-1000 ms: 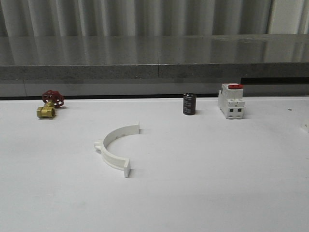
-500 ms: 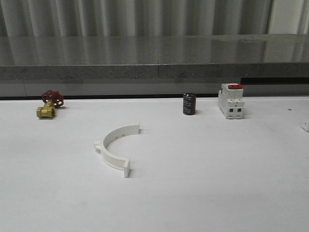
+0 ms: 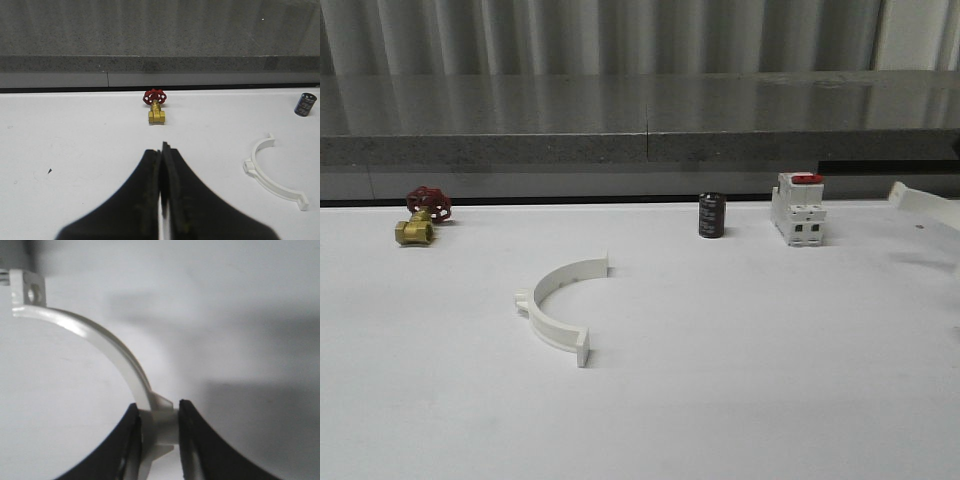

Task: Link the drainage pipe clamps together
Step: 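Close the right gripper on the clamp's middle tab and lift it, then carry the clamp over and lower it against the placed half, closing the ring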

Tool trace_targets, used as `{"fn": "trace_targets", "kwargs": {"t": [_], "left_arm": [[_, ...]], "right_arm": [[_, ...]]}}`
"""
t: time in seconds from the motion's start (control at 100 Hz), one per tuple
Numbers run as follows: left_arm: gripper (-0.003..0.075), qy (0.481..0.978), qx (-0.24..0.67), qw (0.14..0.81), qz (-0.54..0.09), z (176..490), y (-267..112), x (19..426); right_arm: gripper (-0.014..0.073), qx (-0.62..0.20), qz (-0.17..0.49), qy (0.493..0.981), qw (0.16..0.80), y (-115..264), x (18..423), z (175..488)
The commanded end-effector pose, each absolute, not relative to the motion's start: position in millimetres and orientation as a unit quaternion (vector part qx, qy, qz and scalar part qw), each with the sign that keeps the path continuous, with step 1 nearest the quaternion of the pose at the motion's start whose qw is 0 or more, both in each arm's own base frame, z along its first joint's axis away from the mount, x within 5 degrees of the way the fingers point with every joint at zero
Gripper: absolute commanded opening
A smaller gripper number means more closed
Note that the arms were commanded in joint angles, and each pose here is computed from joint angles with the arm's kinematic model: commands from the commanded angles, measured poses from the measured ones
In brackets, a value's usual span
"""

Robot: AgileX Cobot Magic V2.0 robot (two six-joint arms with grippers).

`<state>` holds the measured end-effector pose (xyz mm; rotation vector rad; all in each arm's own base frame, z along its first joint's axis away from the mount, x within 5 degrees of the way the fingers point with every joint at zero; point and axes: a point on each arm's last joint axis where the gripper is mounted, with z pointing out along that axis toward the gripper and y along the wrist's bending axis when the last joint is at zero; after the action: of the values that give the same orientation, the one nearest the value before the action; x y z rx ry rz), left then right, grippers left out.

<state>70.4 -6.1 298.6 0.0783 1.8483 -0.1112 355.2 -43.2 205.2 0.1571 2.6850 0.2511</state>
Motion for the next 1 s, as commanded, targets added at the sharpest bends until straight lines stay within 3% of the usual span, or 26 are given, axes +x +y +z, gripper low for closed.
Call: {"fn": "trace_targets", "kwargs": {"t": [0.0, 0.22, 0.42, 0.66, 0.99], "left_arm": [[-0.0021, 0.772, 0.038, 0.633, -0.055, 312, -7, 72], [-0.0021, 0.771, 0.038, 0.633, -0.055, 312, -7, 72], [-0.0021, 0.771, 0.038, 0.633, -0.055, 312, -7, 72], [-0.0021, 0.770, 0.038, 0.634, -0.055, 313, -8, 72], [-0.0021, 0.770, 0.038, 0.634, -0.055, 313, -8, 72]], "right_arm": [[0.0050, 0.061, 0.112, 0.954, 0.270, -16, 352, 248], [0.0050, 0.007, 0.134, 0.953, 0.273, 68, 340, 264], [0.0050, 0.008, 0.100, 0.959, 0.266, 130, 328, 260], [0.0050, 0.065, 0.005, 0.960, 0.271, 170, 328, 258], [0.0050, 0.042, 0.022, 0.962, 0.269, 227, 337, 239]]}}
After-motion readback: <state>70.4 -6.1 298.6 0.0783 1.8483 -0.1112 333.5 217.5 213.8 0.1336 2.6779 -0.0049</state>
